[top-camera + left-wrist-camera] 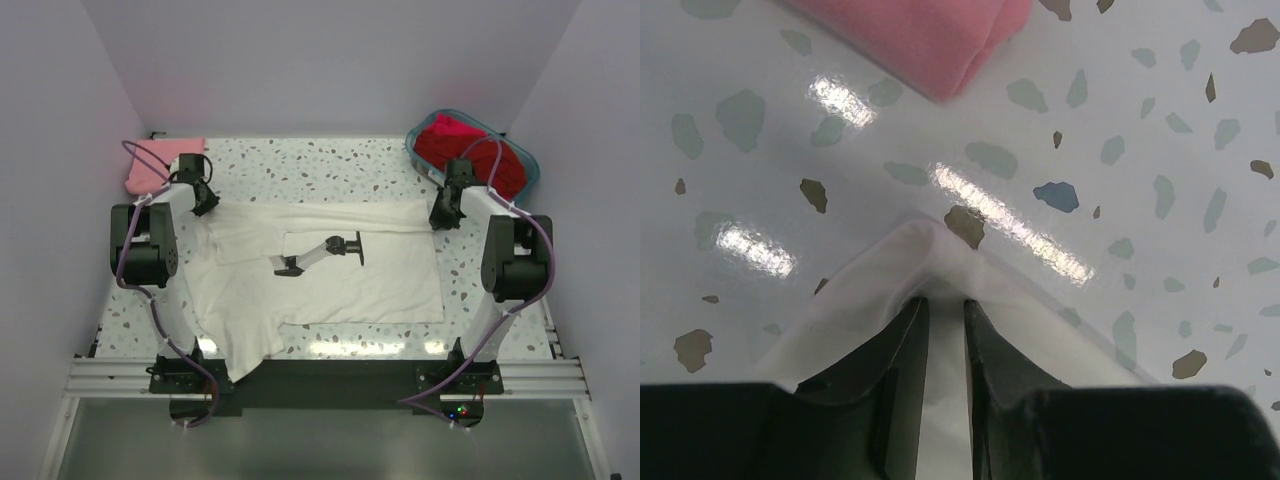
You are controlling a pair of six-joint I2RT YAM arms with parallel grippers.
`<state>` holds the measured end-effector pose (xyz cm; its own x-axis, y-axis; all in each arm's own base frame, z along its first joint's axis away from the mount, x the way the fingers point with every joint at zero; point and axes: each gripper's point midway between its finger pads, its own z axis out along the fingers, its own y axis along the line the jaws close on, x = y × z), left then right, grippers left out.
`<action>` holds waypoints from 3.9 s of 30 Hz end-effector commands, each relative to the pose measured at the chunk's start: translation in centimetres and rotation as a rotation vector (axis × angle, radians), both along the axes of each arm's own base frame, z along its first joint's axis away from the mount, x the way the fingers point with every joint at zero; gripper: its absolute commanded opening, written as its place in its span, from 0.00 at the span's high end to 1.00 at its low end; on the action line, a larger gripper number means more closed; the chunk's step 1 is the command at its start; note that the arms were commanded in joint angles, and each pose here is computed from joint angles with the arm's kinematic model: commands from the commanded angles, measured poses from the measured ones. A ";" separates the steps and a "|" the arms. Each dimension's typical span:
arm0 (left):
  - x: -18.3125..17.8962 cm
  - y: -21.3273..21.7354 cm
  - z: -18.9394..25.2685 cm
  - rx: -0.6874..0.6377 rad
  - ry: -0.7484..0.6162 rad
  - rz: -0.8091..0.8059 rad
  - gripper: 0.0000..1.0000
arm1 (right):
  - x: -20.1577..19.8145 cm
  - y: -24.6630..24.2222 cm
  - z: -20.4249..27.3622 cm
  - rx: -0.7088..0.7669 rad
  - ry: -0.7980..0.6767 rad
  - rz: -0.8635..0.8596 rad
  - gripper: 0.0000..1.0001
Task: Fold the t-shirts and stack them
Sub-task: Fold the tshirt
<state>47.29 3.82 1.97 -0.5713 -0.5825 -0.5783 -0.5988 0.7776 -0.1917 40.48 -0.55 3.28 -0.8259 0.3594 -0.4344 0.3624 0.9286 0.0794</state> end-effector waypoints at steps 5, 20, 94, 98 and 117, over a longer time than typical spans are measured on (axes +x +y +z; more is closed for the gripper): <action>-0.9 0.5 -1.6 -0.011 0.038 -0.016 0.68 | 2.5 -0.9 2.3 -0.022 -0.079 -0.002 0.75; -0.7 0.5 -1.2 0.001 0.030 -0.043 0.61 | 9.8 5.4 4.3 0.231 -0.285 0.234 0.70; -14.7 -4.8 2.6 -0.086 -0.050 -0.188 0.32 | -4.6 45.0 0.7 0.689 -0.158 0.516 0.59; -14.7 -4.8 2.4 -0.089 -0.038 -0.188 0.33 | -4.9 45.5 0.2 0.701 -0.136 0.523 0.60; -14.7 -4.8 2.4 -0.089 -0.022 -0.191 0.49 | -4.6 45.8 3.5 0.698 -0.202 0.595 0.98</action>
<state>30.84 -0.74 2.98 -0.6936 -0.5047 -0.5141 -0.4472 0.8611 -0.2420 35.01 44.15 2.65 -0.9219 0.1308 -0.3647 -0.1677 0.7138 0.6800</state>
